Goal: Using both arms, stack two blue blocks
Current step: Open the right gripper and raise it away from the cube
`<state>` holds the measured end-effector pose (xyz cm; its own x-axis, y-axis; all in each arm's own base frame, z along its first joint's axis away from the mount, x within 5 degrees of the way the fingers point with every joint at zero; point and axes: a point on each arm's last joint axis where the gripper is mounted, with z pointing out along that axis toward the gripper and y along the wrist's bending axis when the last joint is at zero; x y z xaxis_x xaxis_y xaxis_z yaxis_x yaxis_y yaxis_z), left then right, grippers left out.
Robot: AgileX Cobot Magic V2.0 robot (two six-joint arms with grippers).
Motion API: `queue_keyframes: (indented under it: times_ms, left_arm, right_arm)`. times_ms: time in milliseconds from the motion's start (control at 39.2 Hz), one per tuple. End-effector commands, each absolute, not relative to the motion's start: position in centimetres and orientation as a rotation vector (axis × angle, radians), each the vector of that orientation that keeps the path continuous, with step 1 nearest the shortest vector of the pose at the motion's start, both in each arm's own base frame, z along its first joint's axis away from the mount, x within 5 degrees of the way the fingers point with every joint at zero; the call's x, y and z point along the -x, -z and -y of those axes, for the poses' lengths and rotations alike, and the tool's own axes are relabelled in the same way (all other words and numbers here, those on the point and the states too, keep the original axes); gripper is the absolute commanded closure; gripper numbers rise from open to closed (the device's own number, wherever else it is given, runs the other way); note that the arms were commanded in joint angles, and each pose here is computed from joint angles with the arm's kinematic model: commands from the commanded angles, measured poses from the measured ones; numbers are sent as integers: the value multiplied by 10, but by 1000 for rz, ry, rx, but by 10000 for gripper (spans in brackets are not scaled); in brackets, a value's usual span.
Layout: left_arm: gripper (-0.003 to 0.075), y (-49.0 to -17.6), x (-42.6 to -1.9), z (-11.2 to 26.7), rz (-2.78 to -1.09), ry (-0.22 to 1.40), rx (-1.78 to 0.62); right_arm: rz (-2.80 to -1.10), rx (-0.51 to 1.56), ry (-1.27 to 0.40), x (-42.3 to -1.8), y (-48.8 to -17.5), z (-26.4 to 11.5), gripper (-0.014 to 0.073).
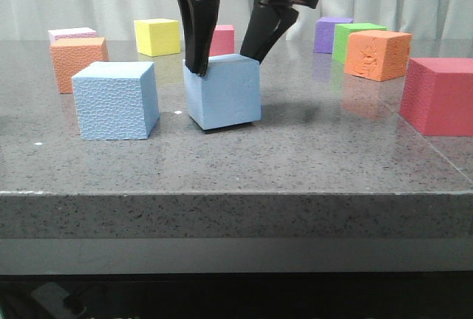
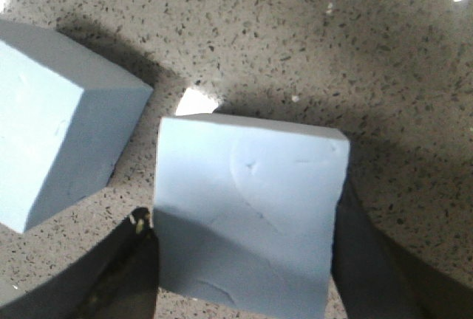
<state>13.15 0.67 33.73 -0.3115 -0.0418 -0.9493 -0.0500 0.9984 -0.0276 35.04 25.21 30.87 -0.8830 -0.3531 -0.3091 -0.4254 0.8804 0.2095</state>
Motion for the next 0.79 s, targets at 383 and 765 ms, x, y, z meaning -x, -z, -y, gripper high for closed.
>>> queue_keyframes:
  times_ms: [383,765]
  left_arm:
    - [176,-355,-134,-7,-1790,-11,64]
    - [176,-355,-134,-7,-1790,-11,64]
  right_arm:
    - [-2748,608,-415,-332,-351,-241,-52]
    - [-2554,579,-427,-312,-411,-222,3]
